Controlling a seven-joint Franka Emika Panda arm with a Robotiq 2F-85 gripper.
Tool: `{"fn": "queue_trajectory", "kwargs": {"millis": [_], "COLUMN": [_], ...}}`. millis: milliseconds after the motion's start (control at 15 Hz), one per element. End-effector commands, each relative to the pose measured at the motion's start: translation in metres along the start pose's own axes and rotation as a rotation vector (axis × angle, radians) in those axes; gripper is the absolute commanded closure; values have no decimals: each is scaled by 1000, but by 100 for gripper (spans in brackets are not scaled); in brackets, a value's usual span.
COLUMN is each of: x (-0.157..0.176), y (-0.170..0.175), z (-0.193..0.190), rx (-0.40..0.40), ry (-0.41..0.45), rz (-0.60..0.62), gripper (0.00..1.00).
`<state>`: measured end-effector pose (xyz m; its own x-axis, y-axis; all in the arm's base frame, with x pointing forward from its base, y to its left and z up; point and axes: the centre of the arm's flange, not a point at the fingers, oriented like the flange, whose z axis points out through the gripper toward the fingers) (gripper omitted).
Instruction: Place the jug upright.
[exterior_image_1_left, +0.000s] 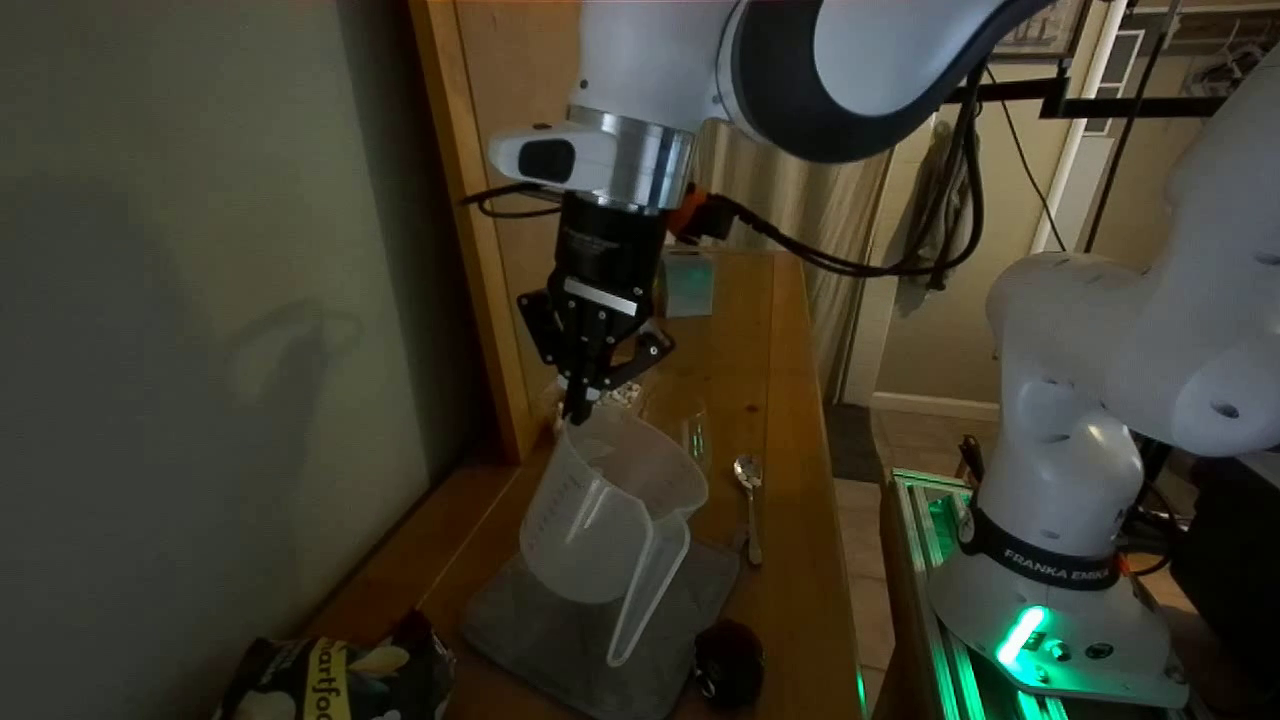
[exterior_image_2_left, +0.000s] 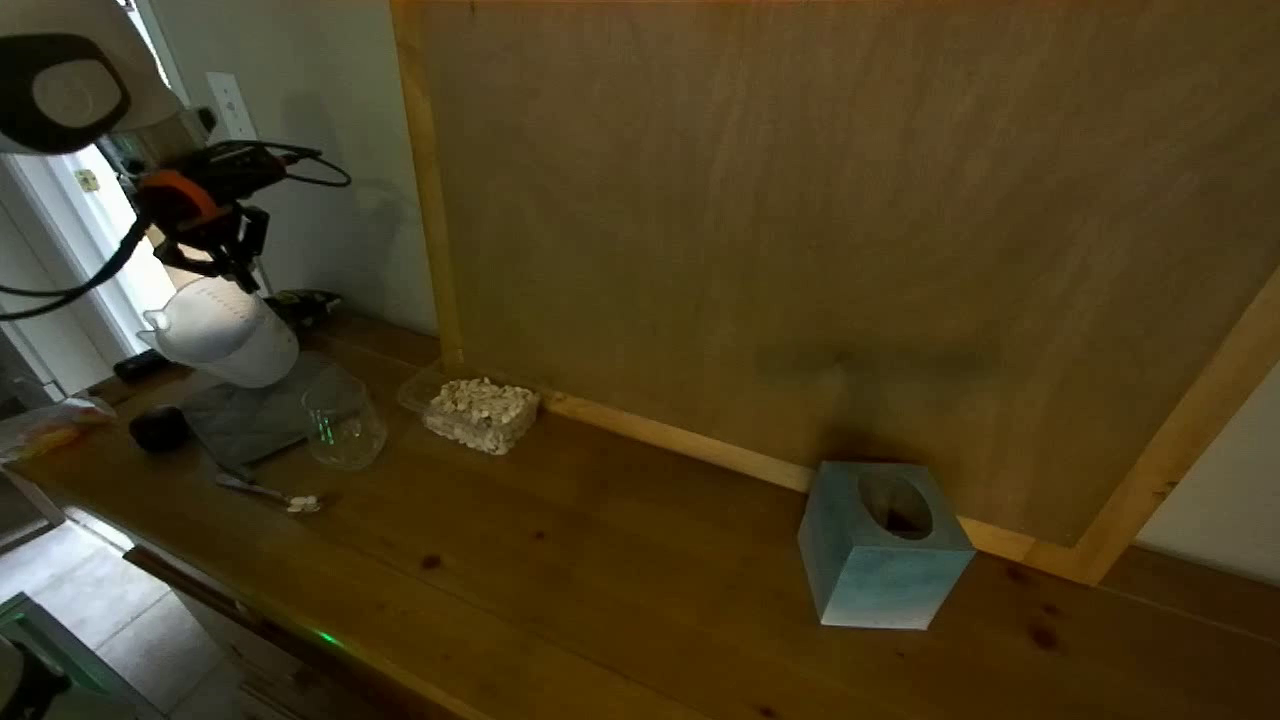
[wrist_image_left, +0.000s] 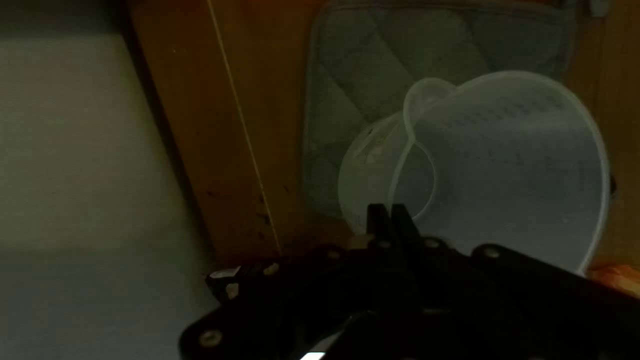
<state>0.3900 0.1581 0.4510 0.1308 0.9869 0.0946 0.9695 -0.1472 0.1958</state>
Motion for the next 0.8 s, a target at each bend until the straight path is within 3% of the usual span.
{"fn": "queue_trajectory", "kwargs": {"millis": [0, 400, 733], "x": [1, -14, -20], "y": [10, 42, 63], "z": [-28, -35, 3], "rx": [88, 175, 269], "ry": [-41, -31, -45], "rz": [49, 159, 255], "gripper": [99, 99, 99]}}
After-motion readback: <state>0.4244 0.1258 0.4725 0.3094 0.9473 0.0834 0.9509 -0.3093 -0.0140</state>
